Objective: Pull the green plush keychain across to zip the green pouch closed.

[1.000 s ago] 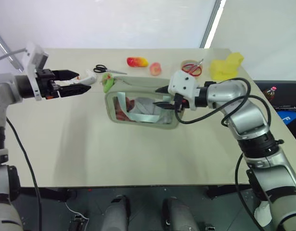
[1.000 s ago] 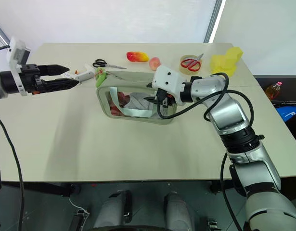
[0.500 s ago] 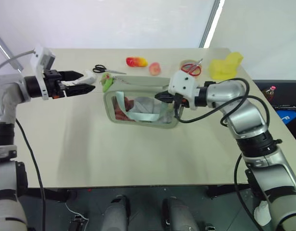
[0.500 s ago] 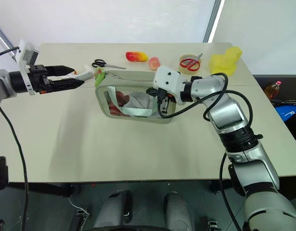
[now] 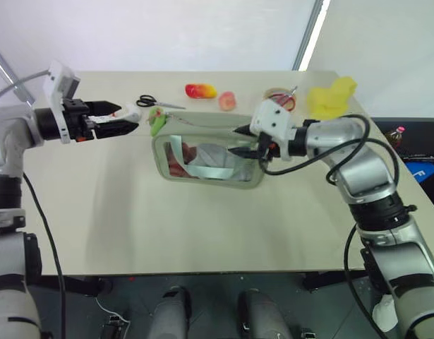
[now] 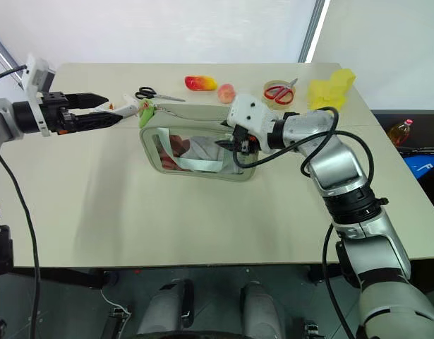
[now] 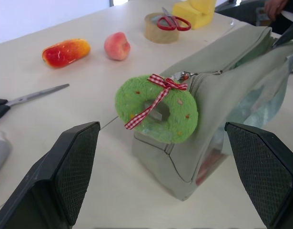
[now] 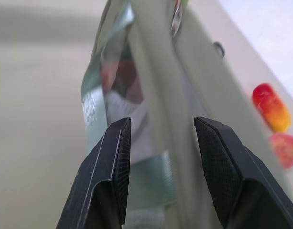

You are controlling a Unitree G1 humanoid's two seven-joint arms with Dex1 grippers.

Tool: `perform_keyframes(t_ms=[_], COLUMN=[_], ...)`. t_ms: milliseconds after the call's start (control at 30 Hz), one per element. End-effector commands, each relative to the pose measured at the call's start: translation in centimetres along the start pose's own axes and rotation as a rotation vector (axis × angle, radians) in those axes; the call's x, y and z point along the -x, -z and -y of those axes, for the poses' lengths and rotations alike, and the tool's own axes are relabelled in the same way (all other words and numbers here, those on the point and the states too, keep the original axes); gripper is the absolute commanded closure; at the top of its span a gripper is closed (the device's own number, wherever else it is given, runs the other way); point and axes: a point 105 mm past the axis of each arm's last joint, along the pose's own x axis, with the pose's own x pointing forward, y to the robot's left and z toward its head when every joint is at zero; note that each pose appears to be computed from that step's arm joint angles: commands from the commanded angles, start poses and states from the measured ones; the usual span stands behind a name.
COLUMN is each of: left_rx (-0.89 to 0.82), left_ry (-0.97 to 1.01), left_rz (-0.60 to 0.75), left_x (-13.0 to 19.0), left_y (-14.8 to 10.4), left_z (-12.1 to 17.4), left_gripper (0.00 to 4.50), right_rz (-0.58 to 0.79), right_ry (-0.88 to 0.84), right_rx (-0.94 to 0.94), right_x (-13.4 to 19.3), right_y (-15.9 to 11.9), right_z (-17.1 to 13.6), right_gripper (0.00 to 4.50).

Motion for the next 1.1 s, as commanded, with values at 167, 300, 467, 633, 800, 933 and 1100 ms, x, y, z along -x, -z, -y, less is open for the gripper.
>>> perform_keyframes(t_ms=[167, 300, 467, 633, 800, 933, 1100], left_rx=[-0.032, 0.028, 0.073, 0.157, 0.165, 0.171, 0.161], left_ry=[0.008, -0.006, -0.036, -0.076, 0.023, 0.020, 0.033], left_rz=[0.020, 0.023, 0.051, 0.118, 0.097, 0.127, 0.154], left_x=[0.0, -1.1, -3.1, -5.1, -6.2, -6.0, -5.3], left_y=[-1.1, 0.2, 1.6, 1.7, 2.2, 1.6, 0.6], left_z=[0.2, 0.0, -0.4, -1.5, 0.0, -0.3, -0.3], left_gripper=[0.00, 0.00, 0.00, 0.00, 0.00, 0.54, 2.89], right_rz=[0.031, 0.047, 0.048, 0.044, 0.043, 0.045, 0.043], right_ry=[0.009, -0.009, -0.051, -0.074, -0.064, -0.059, -0.054], right_rx=[0.074, 0.078, 0.077, 0.076, 0.068, 0.064, 0.060], right_x=[0.7, 0.9, 1.0, 1.0, 1.0, 1.0, 1.1], right_y=[-1.2, -1.6, -1.7, -1.7, -1.7, -1.8, -1.7], right_z=[0.5, -0.1, -1.1, -1.7, -1.6, -1.5, -1.5], right_gripper=[3.65, 4.46, 4.46, 4.46, 4.46, 4.50, 4.50])
